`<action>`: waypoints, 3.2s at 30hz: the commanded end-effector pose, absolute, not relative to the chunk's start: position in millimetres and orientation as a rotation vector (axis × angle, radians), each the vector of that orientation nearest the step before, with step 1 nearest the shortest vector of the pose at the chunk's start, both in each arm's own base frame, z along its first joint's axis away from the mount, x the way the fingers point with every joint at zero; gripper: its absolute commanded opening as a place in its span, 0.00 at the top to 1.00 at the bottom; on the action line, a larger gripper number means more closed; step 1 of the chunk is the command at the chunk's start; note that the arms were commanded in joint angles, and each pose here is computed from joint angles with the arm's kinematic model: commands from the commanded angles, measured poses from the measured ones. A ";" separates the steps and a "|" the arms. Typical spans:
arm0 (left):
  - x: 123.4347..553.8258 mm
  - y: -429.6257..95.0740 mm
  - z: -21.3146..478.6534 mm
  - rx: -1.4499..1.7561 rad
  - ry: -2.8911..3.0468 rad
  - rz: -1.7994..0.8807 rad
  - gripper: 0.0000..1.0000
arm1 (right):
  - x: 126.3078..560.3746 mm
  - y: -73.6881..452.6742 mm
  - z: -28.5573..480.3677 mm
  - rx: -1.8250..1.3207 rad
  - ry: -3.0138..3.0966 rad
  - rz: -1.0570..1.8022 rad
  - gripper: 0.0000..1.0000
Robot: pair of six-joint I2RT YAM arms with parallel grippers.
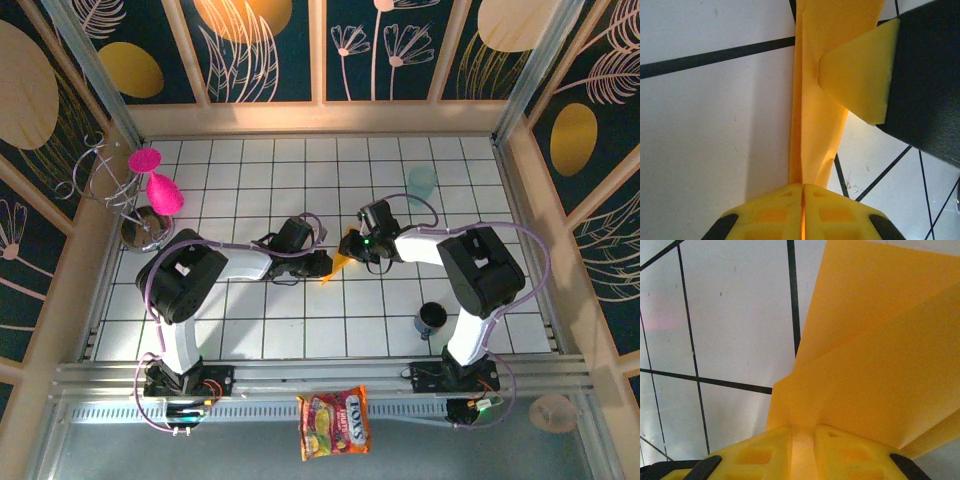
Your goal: Fold a paper plane with a square sheet of paper (pick it up from the middle)
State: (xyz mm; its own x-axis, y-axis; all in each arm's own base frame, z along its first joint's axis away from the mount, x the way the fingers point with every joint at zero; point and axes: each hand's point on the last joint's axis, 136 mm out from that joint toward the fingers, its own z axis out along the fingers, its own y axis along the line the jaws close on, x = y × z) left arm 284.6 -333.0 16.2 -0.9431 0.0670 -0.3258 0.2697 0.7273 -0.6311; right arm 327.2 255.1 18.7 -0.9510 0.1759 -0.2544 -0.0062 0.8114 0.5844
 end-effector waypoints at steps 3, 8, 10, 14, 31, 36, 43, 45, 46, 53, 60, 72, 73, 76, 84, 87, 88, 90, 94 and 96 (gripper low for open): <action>288.6 -322.1 32.1 0.184 2.659 -0.950 0.79 | 321.9 233.6 -13.7 0.197 2.785 0.729 0.79; 304.8 -321.5 68.1 0.127 2.578 -0.924 0.69 | 321.8 232.8 -13.0 0.193 2.786 0.726 0.79; 308.0 -323.9 75.2 0.127 2.560 -0.938 0.70 | 322.1 232.8 -12.9 0.192 2.786 0.728 0.79; 301.0 -341.0 85.1 0.172 2.527 -1.093 0.80 | 321.1 232.5 -13.8 0.195 2.789 0.734 0.81; 291.9 -364.0 40.8 0.228 2.643 -1.104 0.97 | 318.0 231.3 -19.5 0.196 2.807 0.731 0.86; 295.7 -363.3 31.4 0.233 2.669 -1.055 0.97 | 317.4 231.1 -20.3 0.198 2.810 0.729 0.86; 293.2 -355.0 12.0 0.228 2.727 -0.975 0.97 | 316.9 229.9 -22.8 0.200 2.817 0.717 0.86; 289.8 -351.2 6.1 0.228 2.747 -0.954 0.98 | 317.3 229.5 -23.1 0.199 2.817 0.713 0.87; 288.5 -349.3 4.2 0.226 2.756 -0.947 0.98 | 317.2 229.2 -23.7 0.200 2.819 0.710 0.87; 273.3 -336.6 -5.0 0.247 2.812 -0.907 1.00 | 316.3 225.2 -30.1 0.207 2.840 0.669 0.87; 247.9 -314.0 -17.9 0.249 2.890 -0.855 1.00 | 315.2 222.8 -35.5 0.215 2.855 0.645 0.87; 200.3 -235.1 -36.7 0.338 3.077 -0.433 1.00 | 312.9 226.2 -36.2 0.203 2.865 0.648 0.87; 200.5 -233.2 -32.9 0.343 3.071 -0.422 1.00 | 313.2 227.7 -35.1 0.198 2.863 0.652 0.87; 213.8 -242.0 -6.7 0.348 2.986 -0.466 1.00 | 312.1 235.6 -30.2 0.179 2.857 0.675 0.88; 269.5 -280.2 81.4 0.238 2.617 -0.694 0.97 | 307.2 256.1 -22.0 0.142 2.853 0.738 0.87; 279.3 -298.3 81.1 0.206 2.586 -0.791 0.98 | 304.0 263.5 -20.7 0.129 2.859 0.784 0.88; 281.4 -304.2 76.0 0.195 2.597 -0.814 0.98 | 301.9 266.7 -20.1 0.127 2.862 0.814 0.87; 286.1 -312.0 64.7 0.175 2.620 -0.827 1.00 | 298.5 272.5 -17.3 0.124 2.860 0.862 0.87; 295.3 -320.9 46.0 0.143 2.636 -0.831 1.00 | 298.6 275.5 -8.5 0.120 2.842 0.896 0.88; 298.2 -325.3 40.8 0.144 2.642 -0.841 1.00 | 301.0 276.9 -3.8 0.108 2.831 0.903 0.88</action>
State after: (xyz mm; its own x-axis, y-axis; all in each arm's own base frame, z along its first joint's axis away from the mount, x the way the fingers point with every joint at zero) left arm 286.4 -308.1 31.6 -0.9341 0.0205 -0.3565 0.2036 0.8508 -0.4845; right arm 328.0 282.5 18.7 -0.9602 0.1487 -0.2365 -0.0301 0.7867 0.6166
